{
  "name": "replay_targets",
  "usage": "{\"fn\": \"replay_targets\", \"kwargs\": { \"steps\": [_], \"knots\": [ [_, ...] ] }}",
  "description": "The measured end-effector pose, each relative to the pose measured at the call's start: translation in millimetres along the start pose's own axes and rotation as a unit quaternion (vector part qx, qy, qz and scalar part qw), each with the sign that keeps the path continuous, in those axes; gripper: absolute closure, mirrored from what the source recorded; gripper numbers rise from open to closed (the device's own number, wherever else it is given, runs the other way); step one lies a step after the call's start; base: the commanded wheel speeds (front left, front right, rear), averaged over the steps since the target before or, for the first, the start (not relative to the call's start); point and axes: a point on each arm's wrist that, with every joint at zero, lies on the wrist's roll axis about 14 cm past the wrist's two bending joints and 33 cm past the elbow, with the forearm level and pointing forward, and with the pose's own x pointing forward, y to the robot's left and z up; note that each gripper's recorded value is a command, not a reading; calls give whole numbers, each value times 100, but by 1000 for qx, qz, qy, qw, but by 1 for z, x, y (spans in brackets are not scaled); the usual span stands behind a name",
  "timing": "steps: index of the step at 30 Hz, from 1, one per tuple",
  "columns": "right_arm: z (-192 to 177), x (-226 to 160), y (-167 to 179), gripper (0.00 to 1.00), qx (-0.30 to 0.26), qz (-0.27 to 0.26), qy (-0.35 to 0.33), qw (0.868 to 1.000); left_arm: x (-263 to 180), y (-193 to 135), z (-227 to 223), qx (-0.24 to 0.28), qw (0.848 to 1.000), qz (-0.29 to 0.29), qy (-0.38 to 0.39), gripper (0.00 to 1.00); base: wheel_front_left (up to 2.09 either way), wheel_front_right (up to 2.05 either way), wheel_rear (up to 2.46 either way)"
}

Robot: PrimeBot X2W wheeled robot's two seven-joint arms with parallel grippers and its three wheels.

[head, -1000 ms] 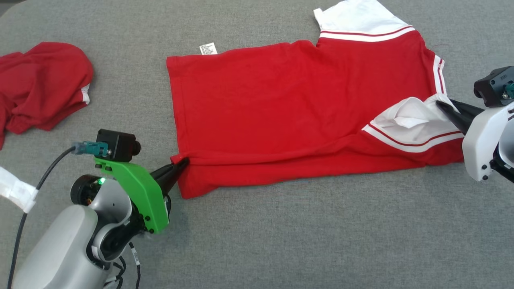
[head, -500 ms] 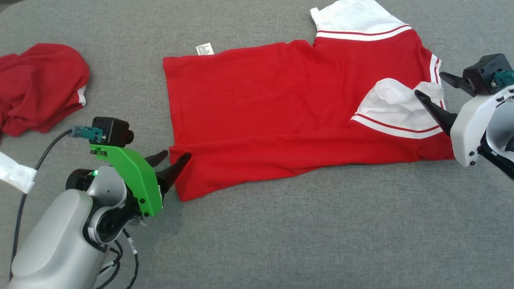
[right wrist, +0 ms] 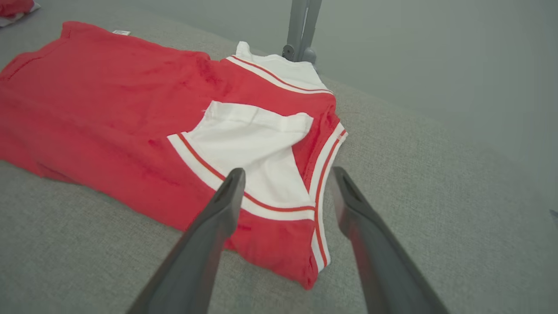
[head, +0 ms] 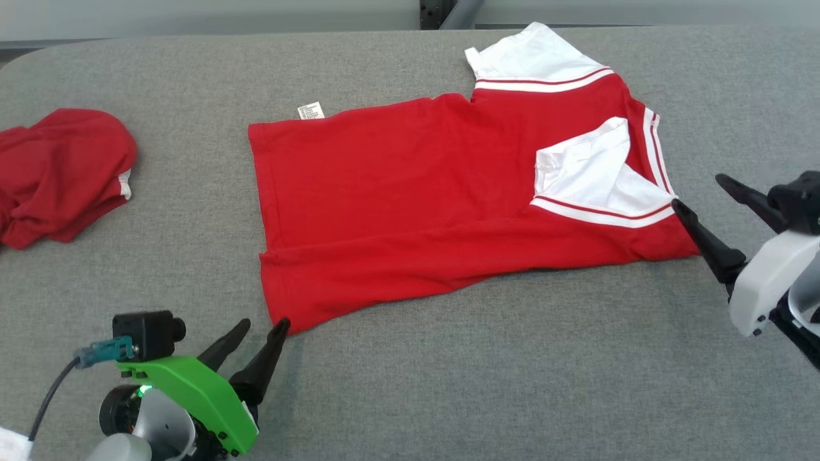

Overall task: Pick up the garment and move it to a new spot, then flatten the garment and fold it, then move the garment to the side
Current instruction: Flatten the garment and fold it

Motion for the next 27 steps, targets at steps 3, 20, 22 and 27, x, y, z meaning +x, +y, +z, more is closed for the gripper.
{"fn": "replay_targets", "kwargs": {
  "steps": [3, 20, 22, 27],
  "knots": [
    [-18, -12, -1, 0, 21, -19, 15, 999, 2, -4, -4, -18, 1000, 2, -14, 0, 0, 0, 0],
    [-89, 23, -13, 0, 71, -59, 124, 988, 50, 17, -28, -39, 996, 6, 84, 0, 0, 0, 0],
    [-92, 22, -13, 0, 71, -60, 130, 987, 50, 18, -29, -41, 995, 6, 86, 0, 0, 0, 0],
    [-106, 18, -13, 0, 85, -64, 161, 981, 50, 18, -34, -44, 994, 0, 105, 0, 0, 0, 0]
  ]
}}
